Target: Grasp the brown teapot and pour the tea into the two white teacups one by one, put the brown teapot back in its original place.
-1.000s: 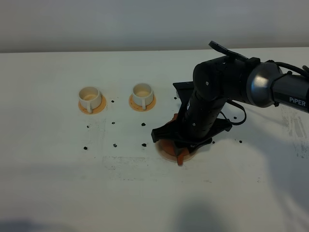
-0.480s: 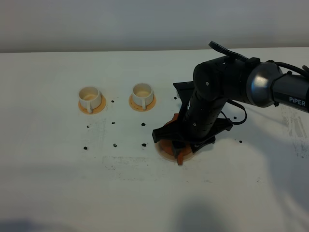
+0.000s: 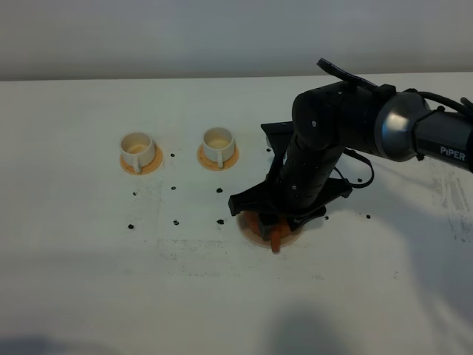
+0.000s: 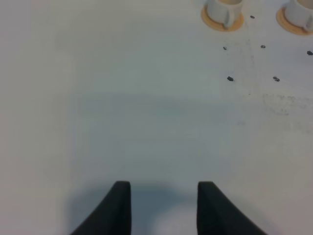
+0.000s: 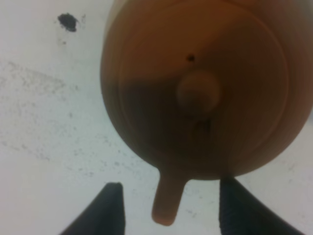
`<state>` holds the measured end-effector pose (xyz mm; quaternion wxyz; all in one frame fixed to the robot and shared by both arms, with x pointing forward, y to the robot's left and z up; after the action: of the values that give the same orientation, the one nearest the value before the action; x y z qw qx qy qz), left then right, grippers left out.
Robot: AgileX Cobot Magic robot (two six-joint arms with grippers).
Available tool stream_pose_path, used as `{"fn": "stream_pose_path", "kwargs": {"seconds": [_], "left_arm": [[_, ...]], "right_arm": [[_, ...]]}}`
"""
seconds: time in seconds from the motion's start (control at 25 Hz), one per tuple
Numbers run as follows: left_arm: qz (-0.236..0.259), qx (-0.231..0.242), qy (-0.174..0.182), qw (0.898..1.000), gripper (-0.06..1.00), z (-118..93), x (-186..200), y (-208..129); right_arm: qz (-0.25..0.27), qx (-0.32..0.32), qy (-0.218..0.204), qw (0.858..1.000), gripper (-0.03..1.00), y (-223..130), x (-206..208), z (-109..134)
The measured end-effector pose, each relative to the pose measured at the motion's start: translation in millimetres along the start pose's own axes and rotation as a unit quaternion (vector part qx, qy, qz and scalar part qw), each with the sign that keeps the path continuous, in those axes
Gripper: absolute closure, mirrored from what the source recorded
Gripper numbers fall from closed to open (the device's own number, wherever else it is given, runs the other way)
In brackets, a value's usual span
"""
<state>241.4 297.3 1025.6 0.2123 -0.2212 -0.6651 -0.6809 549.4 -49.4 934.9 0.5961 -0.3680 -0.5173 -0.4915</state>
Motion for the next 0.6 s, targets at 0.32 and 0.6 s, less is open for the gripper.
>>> {"fn": "stream_pose_path", "kwargs": {"seconds": [0.32,0.6], "left_arm": [[0.0,0.0,0.0,1.0,0.63,0.0,0.0,0.0],[0.0,0.0,0.0,1.0,0.63,0.0,0.0,0.0]], "right_arm": [[0.002,0.0,-0.001,1.0,0.51,-0.1,-2.0,0.0],[0.005,-0.002,0.0,1.0,0.51,0.1,-3.5,0.2]]}}
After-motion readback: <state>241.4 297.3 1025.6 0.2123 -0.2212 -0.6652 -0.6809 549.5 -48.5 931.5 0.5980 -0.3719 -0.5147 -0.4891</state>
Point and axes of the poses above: a point on each arm's last joint axis where the gripper is mounted, x pointing back along that axis away from the gripper, z along the wrist's bending axis when the last joint is at zero, y = z × x, the point moved 1 cm from there along -x, pointing out along that axis toward the gripper, and after that the axes turned 3 degrees about -x, right-handed, at the moved point
